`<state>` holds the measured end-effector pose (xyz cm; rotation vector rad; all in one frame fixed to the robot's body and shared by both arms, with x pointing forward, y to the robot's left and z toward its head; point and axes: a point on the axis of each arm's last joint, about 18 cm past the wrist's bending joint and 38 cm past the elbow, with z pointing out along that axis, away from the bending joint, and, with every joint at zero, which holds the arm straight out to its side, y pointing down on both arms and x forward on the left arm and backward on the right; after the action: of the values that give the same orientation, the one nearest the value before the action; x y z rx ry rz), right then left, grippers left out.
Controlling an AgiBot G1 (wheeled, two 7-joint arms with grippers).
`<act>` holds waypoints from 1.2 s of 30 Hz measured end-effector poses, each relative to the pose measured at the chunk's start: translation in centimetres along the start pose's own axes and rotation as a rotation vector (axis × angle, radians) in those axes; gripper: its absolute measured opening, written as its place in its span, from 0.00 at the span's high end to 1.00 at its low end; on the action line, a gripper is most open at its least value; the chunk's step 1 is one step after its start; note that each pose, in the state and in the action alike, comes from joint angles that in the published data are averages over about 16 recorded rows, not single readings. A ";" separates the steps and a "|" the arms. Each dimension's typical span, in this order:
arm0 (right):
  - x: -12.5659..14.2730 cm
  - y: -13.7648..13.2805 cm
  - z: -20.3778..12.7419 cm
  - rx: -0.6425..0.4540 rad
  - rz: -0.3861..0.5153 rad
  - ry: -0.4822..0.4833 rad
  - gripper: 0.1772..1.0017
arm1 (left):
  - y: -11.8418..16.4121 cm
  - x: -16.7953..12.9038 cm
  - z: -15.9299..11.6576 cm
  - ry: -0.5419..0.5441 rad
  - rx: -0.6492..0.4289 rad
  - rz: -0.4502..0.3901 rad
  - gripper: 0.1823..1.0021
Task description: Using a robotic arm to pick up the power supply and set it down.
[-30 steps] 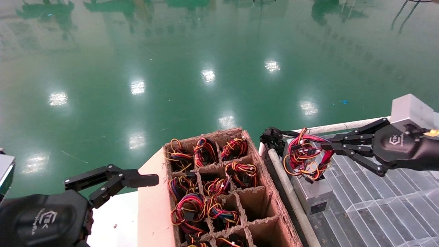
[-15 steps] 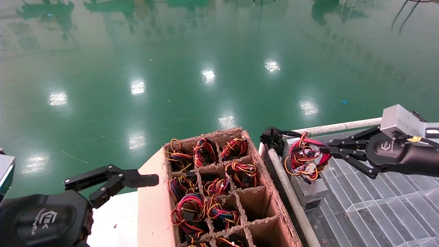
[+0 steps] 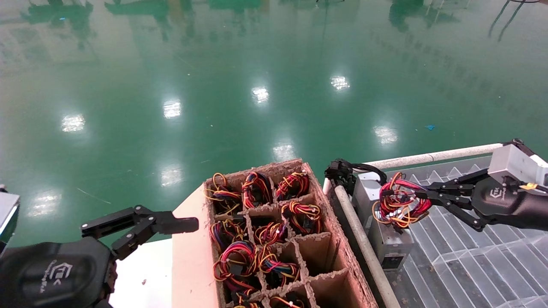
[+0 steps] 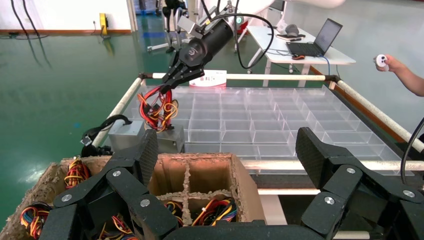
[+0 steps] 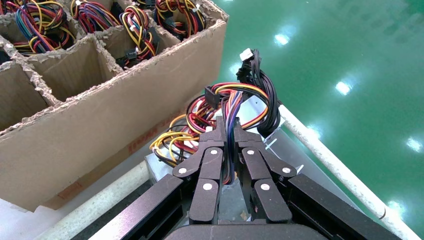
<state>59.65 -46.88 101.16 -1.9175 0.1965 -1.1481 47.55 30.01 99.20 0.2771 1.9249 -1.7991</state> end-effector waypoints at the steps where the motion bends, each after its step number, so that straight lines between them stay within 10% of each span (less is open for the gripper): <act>1: 0.0 0.1 0.0 -0.001 0.001 0.001 0.97 | 0.0 0.0 0.0 0.000 0.000 0.000 0.00; 18: 0.0 0.2 0.0 -0.002 0.001 0.001 0.83 | 0.0 0.0 0.0 0.000 0.000 0.000 0.00; 36: -1.2 -1.4 1.0 0.079 0.002 -0.027 0.35 | 0.0 0.0 0.0 0.000 0.000 0.000 0.00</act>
<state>59.31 -44.80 101.25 -1.8623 0.1365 -1.1119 47.56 30.02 99.21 0.2769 1.9243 -1.7993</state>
